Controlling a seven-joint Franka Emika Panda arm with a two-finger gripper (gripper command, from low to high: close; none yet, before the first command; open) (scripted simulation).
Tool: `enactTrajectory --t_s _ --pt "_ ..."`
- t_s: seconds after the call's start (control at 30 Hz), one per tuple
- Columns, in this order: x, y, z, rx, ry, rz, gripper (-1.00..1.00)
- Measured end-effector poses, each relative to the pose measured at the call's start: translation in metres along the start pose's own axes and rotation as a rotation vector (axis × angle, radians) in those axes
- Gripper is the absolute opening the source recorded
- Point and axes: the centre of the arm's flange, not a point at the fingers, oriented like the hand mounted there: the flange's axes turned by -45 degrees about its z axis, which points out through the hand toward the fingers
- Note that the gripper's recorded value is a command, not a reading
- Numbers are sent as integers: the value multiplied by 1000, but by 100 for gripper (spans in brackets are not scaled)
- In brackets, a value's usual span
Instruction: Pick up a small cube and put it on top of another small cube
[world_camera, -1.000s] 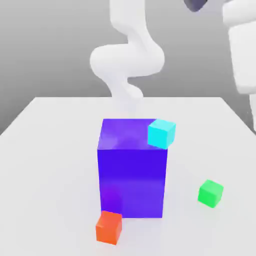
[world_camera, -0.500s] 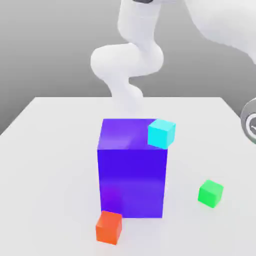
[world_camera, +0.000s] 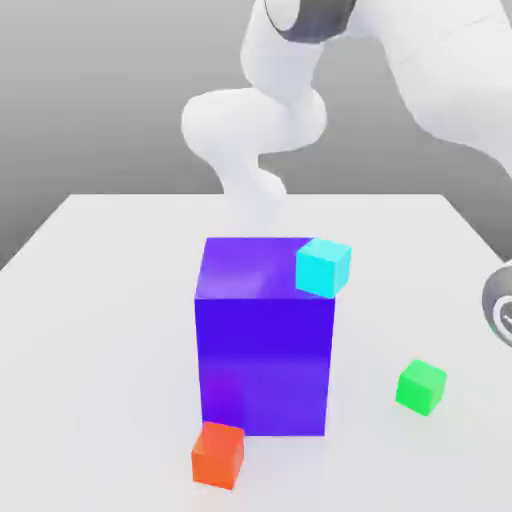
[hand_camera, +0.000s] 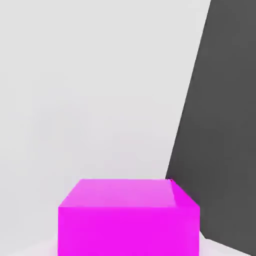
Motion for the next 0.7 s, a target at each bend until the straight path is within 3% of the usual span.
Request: enactTrajectory --t_s 0.33,0.7 --pt "-13 -92 -44 -41 -66 75 -100" --pt "-32 -216 -52 -3 3 165 -100"
